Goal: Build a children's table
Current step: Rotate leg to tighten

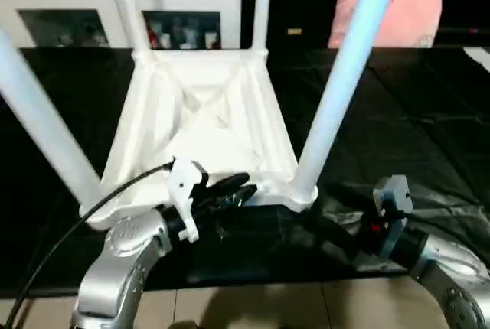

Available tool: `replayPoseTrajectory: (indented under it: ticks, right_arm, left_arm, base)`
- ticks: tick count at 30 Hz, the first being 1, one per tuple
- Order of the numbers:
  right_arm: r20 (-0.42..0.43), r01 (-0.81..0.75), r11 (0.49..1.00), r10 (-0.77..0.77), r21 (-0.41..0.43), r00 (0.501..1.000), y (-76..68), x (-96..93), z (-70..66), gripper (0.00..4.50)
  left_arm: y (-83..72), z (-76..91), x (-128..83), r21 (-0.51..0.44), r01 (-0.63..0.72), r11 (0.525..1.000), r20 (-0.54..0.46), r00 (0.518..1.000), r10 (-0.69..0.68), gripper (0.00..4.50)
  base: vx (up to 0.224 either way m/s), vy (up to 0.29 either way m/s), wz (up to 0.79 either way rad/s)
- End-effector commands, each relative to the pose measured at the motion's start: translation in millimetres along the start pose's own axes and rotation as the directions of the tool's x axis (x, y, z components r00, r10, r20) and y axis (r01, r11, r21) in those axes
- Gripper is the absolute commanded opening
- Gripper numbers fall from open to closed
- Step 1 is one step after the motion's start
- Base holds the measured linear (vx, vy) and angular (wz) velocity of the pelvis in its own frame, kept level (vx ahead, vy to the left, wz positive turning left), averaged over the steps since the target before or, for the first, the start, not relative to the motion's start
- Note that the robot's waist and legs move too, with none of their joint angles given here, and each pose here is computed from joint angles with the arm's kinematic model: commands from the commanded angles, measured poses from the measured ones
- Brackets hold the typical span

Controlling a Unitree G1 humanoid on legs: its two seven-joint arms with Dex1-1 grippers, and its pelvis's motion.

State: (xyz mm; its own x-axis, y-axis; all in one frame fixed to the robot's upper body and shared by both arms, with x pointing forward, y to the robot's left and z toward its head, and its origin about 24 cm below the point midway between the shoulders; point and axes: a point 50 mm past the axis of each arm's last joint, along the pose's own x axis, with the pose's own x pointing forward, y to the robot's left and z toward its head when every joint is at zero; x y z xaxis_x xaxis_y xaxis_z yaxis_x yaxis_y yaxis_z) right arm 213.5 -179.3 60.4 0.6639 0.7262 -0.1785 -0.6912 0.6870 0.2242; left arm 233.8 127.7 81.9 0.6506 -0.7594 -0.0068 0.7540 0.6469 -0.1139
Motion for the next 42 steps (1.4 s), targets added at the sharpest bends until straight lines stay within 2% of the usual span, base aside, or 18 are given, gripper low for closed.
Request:
replayPoseTrajectory:
  ticks: [1, 4, 6, 8, 12, 17, 19, 22, 26, 31, 38, 42]
  right_arm:
    - [-0.024, 0.002, 1.000, -0.002, -0.001, 1.000, 5.0, 1.0, -0.2, 4.50]
    - [-0.034, -0.007, 1.000, 0.008, 0.030, 0.999, 13.5, 2.9, -5.0, 4.50]
    - [-0.026, 0.007, 1.000, -0.006, 0.016, 1.000, 14.7, 5.4, -6.1, 4.50]
    - [-0.002, 0.075, 0.997, -0.075, -0.018, 0.997, 12.3, 11.9, -8.2, 4.50]
    - [0.002, 0.147, 0.989, -0.147, -0.036, 0.989, 10.1, 20.3, -11.9, 4.50]
    - [0.013, 0.151, 0.988, -0.151, -0.031, 0.989, 11.4, 22.1, -11.7, 4.50]
    - [0.020, 0.201, 0.980, -0.201, -0.013, 0.979, 9.8, 25.3, -10.9, 4.50]
    - [0.043, 0.216, 0.976, -0.214, -0.031, 0.976, 9.3, 26.6, -10.2, 4.50]
    - [0.056, 0.195, 0.979, -0.191, -0.062, 0.980, 10.5, 28.5, -9.9, 4.50]
    - [0.048, 0.138, 0.989, -0.135, -0.058, 0.990, 12.3, 29.7, -11.5, 4.50]
    - [0.044, 0.148, 0.988, -0.145, -0.047, 0.988, 10.3, 24.2, -17.1, 4.50]
    - [0.046, 0.153, 0.987, -0.151, -0.050, 0.987, 7.1, 16.5, -17.6, 4.50]
  left_arm:
    - [3.8, 0.7, -11, -0.003, -0.099, 0.995, 0.023, 0.995, 0.099, 1.71]
    - [13.5, -4.0, -29, -0.006, -0.304, 0.953, 0.005, 0.953, 0.304, 1.98]
    - [18.8, -6.6, -35, 0.007, -0.384, 0.923, -0.004, 0.923, 0.384, 1.98]
    - [27.5, -13.1, -43, 0.034, -0.499, 0.866, -0.028, 0.866, 0.500, 1.98]
    - [31.0, -15.9, -45, 0.022, -0.567, 0.824, -0.025, 0.823, 0.567, 1.98]
    - [27.1, -17.2, -42, 0.029, -0.551, 0.834, -0.035, 0.833, 0.552, 1.98]
    - [25.8, -16.7, -39, 0.045, -0.537, 0.842, -0.045, 0.841, 0.539, 1.98]
    - [26.5, -15.6, -38, 0.039, -0.542, 0.839, -0.037, 0.839, 0.543, 1.98]
    - [25.2, -14.2, -38, 0.035, -0.535, 0.844, -0.019, 0.844, 0.536, 1.98]
    - [22.4, -11.9, -38, 0.069, -0.533, 0.843, -0.006, 0.845, 0.534, 1.98]
    - [16.9, -13.8, -39, -0.002, -0.501, 0.865, 0.005, 0.865, 0.501, 1.98]
    - [16.6, -15.4, -41, 0.006, -0.511, 0.859, 0.014, 0.859, 0.511, 1.98]
  base:
    - [0.000, 0.000, 0.00]
    - [0.000, 0.000, 0.00]
    - [0.000, 0.000, 0.00]
    - [0.000, 0.000, 0.00]
    - [0.000, 0.000, 0.00]
    - [0.000, 0.000, 0.00]
    - [0.000, 0.000, 0.00]
    - [0.000, 0.000, 0.00]
    - [0.000, 0.000, 0.00]
    - [-0.003, -0.008, 0.17]
    - [0.006, -0.144, 0.53]
    - [-0.003, -0.133, -0.01]
